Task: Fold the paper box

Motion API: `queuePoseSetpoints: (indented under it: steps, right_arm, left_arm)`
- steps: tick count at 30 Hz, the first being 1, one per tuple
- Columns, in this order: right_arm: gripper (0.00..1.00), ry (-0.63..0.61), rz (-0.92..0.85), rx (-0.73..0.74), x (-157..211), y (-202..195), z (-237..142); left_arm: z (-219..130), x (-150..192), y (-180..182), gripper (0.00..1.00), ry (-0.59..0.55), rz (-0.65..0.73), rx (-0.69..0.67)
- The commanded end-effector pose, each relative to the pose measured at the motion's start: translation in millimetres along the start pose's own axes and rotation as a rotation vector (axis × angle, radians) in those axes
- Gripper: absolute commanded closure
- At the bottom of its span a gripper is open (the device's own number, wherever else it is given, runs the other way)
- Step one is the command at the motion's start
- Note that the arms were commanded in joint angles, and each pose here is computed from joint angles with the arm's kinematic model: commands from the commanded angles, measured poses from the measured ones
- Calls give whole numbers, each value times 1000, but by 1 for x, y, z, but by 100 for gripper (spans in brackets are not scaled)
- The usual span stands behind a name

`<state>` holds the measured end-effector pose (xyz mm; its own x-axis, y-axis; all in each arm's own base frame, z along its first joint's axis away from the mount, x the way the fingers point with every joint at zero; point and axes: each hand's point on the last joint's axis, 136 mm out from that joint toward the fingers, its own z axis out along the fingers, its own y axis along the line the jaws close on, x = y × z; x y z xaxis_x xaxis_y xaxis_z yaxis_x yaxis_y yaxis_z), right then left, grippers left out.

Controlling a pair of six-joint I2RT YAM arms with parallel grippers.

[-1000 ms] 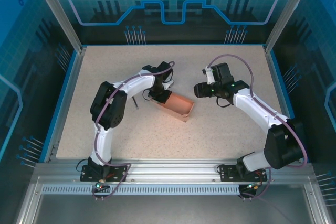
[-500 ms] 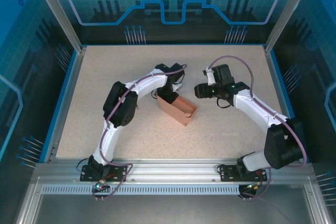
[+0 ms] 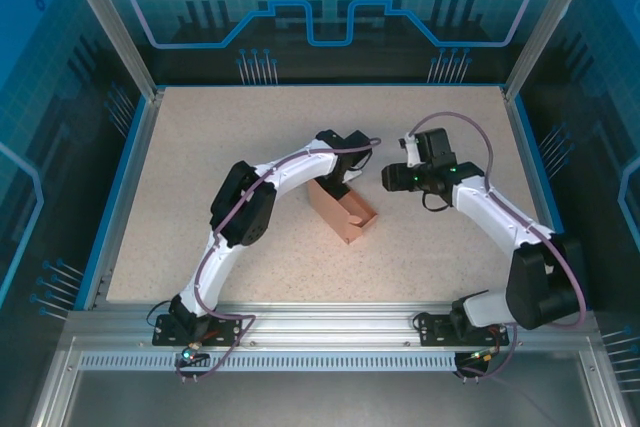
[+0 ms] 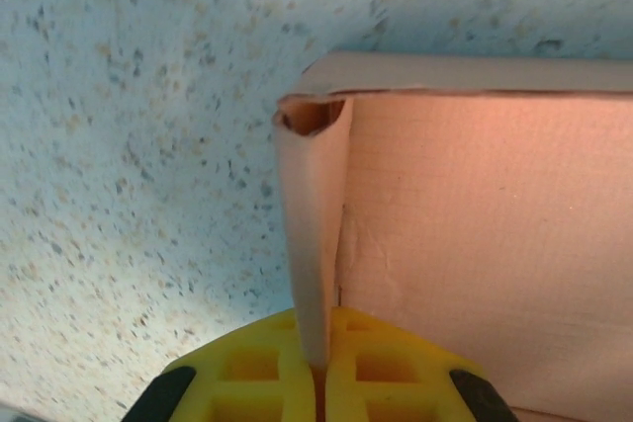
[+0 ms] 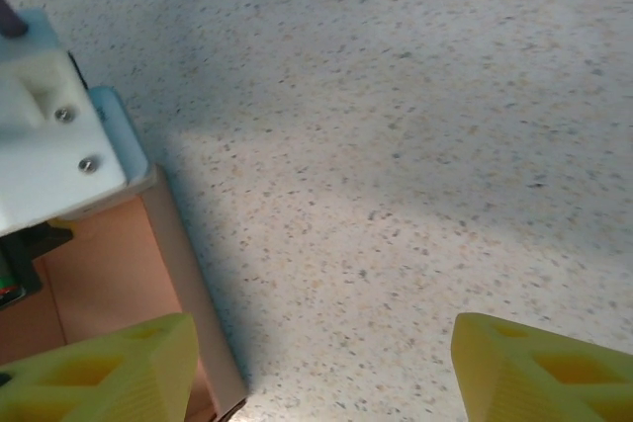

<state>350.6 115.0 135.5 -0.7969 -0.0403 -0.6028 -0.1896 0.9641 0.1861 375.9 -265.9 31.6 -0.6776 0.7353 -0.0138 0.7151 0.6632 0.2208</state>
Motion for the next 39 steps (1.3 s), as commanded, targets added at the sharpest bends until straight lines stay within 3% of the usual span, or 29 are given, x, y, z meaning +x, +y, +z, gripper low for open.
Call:
queuePoseSetpoints:
  steps: [1, 8, 19, 39]
  right_arm:
    - [30, -28, 59, 32, 1, -15, -11]
    - [31, -13, 121, 24, 11, -26, -14]
    - [30, 40, 124, 54, 36, -34, -11]
    - [30, 55, 133, 63, 39, -40, -10]
  left_arm:
    - [22, -10, -7, 92, -22, 164, 5]
    - [24, -16, -9, 90, -27, 400, 20]
    - [18, -52, -20, 89, -134, 637, 68]
    - [44, -62, -35, 85, -154, 768, 75]
